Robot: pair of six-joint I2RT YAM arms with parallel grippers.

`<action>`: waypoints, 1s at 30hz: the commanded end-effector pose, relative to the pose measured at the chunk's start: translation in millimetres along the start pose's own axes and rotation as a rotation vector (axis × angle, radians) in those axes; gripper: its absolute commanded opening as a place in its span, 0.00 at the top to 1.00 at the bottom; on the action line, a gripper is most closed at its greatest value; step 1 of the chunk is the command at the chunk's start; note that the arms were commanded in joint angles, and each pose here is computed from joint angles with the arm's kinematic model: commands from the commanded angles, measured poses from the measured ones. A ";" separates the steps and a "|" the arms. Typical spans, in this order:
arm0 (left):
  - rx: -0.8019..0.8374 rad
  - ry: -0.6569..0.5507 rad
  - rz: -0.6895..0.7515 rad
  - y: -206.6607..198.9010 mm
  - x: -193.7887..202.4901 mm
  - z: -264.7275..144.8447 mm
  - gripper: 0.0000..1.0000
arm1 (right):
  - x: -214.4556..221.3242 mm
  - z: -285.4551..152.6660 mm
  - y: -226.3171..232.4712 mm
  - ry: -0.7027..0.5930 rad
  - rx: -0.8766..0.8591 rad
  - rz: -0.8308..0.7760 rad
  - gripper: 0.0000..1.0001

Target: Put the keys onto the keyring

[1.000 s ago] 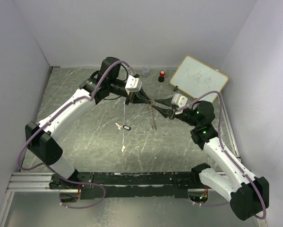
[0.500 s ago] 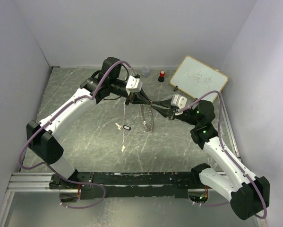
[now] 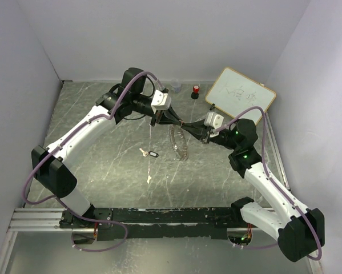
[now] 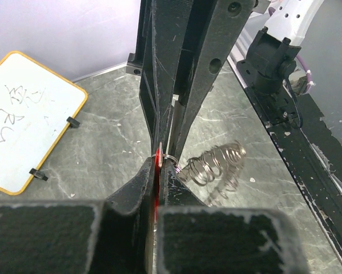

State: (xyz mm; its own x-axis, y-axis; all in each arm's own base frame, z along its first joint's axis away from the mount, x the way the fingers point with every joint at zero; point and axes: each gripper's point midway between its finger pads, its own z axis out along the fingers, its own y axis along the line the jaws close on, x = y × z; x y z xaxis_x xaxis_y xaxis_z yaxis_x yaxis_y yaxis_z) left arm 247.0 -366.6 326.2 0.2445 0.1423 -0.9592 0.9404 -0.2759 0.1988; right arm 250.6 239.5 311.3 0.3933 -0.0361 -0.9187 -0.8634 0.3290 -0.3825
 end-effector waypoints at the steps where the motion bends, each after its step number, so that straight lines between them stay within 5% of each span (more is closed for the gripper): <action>1: 0.020 -0.049 0.081 1.0 -21.8 -2.2 0.93 | -15.1 4.0 -1.0 -0.030 -0.017 -0.017 0.97; 7: -0.037 -0.009 0.067 7.9 -11.9 -4.0 0.93 | -20.6 -0.8 -7.9 -0.030 0.045 -0.010 1.00; 18: -0.446 -0.013 0.046 33.0 -0.6 -33.7 0.93 | -35.6 -13.4 -25.4 -0.141 0.240 0.114 1.00; 30: -0.411 -0.009 -0.038 21.8 32.6 -15.7 0.93 | -58.0 -14.5 -37.8 -0.287 0.302 0.157 1.00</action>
State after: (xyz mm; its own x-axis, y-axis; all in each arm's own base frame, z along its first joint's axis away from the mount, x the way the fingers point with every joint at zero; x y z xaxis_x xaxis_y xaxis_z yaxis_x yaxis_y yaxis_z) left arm 271.2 -348.4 316.0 0.2397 0.1193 -0.9635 0.9620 0.1044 0.2523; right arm 260.5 223.9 336.9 0.2697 0.1840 -0.9452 -0.8338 0.5357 -0.1336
